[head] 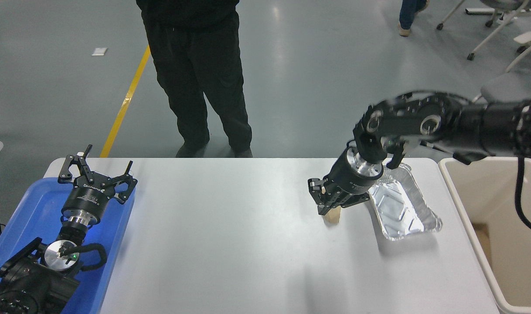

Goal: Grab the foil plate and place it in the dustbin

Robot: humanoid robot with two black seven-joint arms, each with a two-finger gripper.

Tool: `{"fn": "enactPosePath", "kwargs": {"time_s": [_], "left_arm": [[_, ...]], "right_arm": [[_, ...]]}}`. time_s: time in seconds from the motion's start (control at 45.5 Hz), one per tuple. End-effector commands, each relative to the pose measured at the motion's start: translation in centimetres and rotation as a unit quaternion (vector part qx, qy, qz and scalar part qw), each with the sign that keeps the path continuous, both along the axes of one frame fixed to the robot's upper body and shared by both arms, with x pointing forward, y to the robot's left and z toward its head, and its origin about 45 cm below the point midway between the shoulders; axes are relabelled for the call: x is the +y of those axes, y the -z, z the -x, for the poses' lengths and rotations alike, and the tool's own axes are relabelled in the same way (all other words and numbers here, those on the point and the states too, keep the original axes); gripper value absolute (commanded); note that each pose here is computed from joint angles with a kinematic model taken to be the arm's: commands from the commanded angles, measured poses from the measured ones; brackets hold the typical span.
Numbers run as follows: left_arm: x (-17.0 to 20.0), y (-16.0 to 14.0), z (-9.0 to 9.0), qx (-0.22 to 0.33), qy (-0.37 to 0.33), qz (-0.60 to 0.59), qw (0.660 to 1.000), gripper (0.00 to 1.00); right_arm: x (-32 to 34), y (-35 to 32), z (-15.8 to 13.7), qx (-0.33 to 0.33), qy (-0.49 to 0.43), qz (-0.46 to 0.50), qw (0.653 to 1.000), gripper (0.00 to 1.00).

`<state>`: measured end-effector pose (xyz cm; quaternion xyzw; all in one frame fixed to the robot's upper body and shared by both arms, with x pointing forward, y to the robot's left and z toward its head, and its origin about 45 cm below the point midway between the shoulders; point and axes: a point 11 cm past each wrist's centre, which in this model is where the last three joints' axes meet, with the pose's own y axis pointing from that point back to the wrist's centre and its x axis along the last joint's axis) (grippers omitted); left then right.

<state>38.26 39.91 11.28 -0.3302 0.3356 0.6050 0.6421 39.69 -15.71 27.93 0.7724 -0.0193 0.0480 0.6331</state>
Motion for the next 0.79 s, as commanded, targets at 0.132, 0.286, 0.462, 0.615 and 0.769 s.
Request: {"fn": "enactPosePath", "kwargs": {"time_s": [0.132,0.286,0.462,0.615,0.769], "left_arm": [[0.0,0.0,0.0,0.000,0.000,0.000,1.000,0.99],[0.0,0.0,0.0,0.000,0.001,0.000,1.000,0.99],[0.0,0.0,0.0,0.000,0.001,0.000,1.000,0.99],[0.0,0.0,0.0,0.000,0.001,0.000,1.000,0.99],[0.0,0.0,0.0,0.000,0.000,0.000,1.000,0.99]], "right_arm": [[-0.2,-15.0,0.3,-0.122,-0.026,0.056,0.991,0.00],[1.1,-18.2,1.1,-0.151,-0.034,0.048,0.987,0.04],[1.0,-18.3,0.8,-0.157,-0.031,0.059,0.985,1.00],[-0.2,-18.9,0.9,-0.162,-0.014,0.074,0.984,1.00],[-0.2,-19.2,1.0,-0.161,-0.009,0.069,0.984,1.00]]}}
